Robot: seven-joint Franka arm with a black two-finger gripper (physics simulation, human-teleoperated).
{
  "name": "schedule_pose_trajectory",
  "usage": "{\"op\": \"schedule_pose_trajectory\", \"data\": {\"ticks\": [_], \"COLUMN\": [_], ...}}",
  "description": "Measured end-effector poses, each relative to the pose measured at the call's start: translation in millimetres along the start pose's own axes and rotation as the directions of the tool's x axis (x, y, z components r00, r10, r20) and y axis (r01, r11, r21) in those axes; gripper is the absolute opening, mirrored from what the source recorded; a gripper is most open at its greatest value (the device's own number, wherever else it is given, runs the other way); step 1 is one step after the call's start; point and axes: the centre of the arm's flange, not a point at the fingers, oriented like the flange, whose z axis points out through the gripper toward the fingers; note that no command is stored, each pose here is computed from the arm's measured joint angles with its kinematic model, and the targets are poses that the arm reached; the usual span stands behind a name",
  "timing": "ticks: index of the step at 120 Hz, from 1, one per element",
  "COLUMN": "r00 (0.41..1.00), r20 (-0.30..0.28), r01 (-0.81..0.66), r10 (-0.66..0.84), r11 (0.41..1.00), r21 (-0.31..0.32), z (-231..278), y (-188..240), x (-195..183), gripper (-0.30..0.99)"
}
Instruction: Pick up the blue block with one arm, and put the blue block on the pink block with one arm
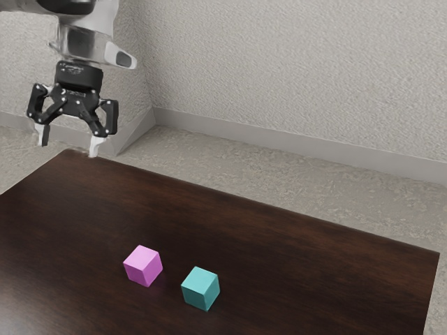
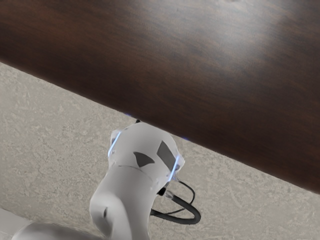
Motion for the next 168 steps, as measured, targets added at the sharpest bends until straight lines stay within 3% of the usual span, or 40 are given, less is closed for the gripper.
{"op": "schedule_pose_trajectory", "data": {"ticks": [7, 15, 25, 33, 41, 51, 69, 96, 114, 135, 168], "r00": [0.987, 0.95, 0.908, 0.893, 0.907, 0.92, 0.931, 0.919, 0.858, 0.814, 0.784], "r20": [-0.089, -0.152, -0.194, -0.2, -0.215, -0.274, -0.359, -0.387, -0.471, -0.509, -0.527], "r01": [0.13, 0.245, 0.321, 0.345, 0.3, 0.214, -0.001, -0.158, -0.314, -0.403, -0.468], "r10": [-0.137, -0.271, -0.371, -0.404, -0.362, -0.28, -0.065, 0.078, 0.205, 0.28, 0.329], "r11": [0.988, 0.954, 0.914, 0.898, 0.914, 0.945, 0.984, 0.971, 0.935, 0.903, 0.871], "r21": [-0.081, -0.173, -0.249, -0.275, -0.271, -0.248, -0.181, -0.18, -0.166, -0.148, -0.152], "z": [-7, -17, -23, -21, -14, -7, 61, 164, 178, 204, 241], "y": [-2, -4, 17, 47, 76, 98, 143, 140, 175, 187, 186], "x": [21, 34, 38, 44, 56, 58, 103, 188, 193, 206, 150], "gripper": [0.69, 0.69, 0.69, 0.69, 0.69, 0.69, 0.69, 0.69, 0.68, 0.69, 0.69]}}
